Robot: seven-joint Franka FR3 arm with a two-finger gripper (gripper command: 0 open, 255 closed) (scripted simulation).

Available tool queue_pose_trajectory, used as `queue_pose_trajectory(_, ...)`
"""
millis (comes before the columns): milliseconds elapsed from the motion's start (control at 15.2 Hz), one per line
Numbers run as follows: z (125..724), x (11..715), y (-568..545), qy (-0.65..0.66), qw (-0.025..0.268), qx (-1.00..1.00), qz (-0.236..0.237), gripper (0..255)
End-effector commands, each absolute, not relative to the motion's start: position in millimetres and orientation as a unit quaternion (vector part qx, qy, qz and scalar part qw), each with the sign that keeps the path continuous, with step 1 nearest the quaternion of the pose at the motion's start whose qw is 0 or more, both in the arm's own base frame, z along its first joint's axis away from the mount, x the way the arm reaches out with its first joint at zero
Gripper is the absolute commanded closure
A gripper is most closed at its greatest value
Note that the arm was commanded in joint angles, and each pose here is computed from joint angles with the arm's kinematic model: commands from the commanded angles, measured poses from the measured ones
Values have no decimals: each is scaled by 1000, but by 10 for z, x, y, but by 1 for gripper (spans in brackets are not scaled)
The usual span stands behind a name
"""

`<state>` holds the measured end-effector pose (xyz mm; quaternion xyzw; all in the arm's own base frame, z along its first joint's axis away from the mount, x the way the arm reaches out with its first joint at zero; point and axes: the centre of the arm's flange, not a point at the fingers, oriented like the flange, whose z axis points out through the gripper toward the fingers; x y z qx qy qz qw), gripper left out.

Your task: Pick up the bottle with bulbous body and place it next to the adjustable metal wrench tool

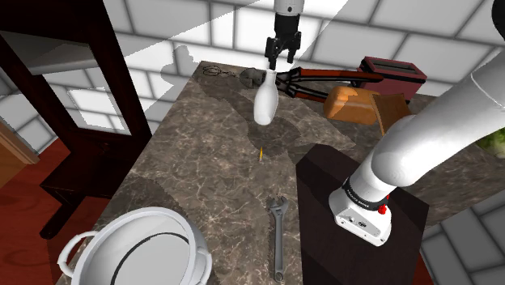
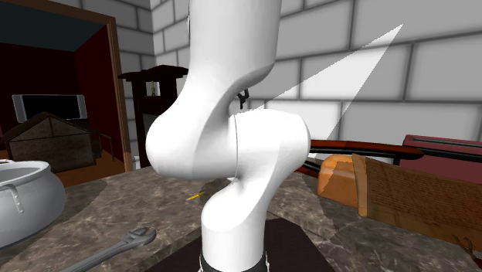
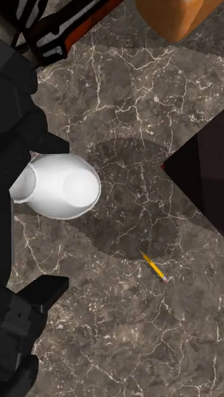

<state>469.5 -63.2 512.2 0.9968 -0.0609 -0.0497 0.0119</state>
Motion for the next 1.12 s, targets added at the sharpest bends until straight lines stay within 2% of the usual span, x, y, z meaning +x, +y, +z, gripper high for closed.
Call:
queue_pose_trajectory(0,4962,4934,-754,-64,9,997,-51,0)
queue_pose_trajectory(330,4656,5464,-1032,-71,3,996,-56,0)
queue_pose_trajectory(1056,4259,5419,-1031,-71,3,996,-56,0)
